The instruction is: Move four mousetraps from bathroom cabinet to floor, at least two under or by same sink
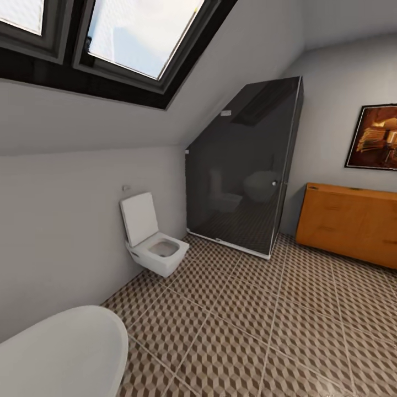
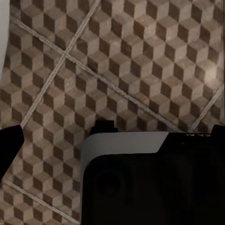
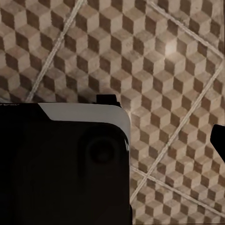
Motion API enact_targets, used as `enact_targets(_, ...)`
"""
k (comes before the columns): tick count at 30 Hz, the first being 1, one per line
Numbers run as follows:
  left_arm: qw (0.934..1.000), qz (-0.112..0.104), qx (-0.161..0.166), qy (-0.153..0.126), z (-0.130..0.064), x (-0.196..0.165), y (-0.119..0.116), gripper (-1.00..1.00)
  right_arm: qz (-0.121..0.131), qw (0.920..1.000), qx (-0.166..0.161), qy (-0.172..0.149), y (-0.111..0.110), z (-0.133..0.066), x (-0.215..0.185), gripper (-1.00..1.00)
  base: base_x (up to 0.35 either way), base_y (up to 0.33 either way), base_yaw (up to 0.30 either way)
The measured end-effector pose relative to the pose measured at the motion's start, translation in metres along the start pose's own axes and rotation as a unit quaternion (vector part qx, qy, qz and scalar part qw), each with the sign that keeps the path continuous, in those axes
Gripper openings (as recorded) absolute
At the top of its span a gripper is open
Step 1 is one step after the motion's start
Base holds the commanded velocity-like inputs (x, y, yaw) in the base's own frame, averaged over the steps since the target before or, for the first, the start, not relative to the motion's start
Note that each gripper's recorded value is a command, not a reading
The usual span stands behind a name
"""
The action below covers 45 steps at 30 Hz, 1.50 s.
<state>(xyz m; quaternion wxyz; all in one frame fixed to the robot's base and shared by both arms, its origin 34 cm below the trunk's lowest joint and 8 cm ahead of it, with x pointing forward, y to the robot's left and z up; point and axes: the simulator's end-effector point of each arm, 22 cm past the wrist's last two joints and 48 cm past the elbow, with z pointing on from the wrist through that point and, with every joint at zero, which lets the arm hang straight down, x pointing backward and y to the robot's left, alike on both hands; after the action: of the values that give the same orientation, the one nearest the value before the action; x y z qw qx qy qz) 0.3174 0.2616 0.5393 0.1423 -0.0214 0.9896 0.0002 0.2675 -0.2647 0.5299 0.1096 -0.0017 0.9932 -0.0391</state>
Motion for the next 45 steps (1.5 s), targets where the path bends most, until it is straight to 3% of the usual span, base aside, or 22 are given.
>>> enact_targets(18, 1.0, 0.0, 0.001, 0.0, 0.0, 0.0, -0.001, 1.0, 0.0, 1.0, -0.001, 0.0, 0.002, 0.0, 0.0, 1.0, 0.0, 0.0, -0.296)
enact_targets(31, 0.9999, -0.004, 0.015, 0.0, 0.0, 0.0, -0.021, 1.0, 0.0, 1.0, -0.001, 0.0, 0.002, 0.0, 0.0, 1.0, 0.0, 0.0, -0.296)
enact_targets(45, 0.9998, -0.006, 0.019, 0.003, 0.0, 0.002, -0.026, 1.0, 0.0, 1.0, -0.002, 0.0, 0.002, 0.0, 0.0, 1.0, 0.0, 0.0, -0.296)
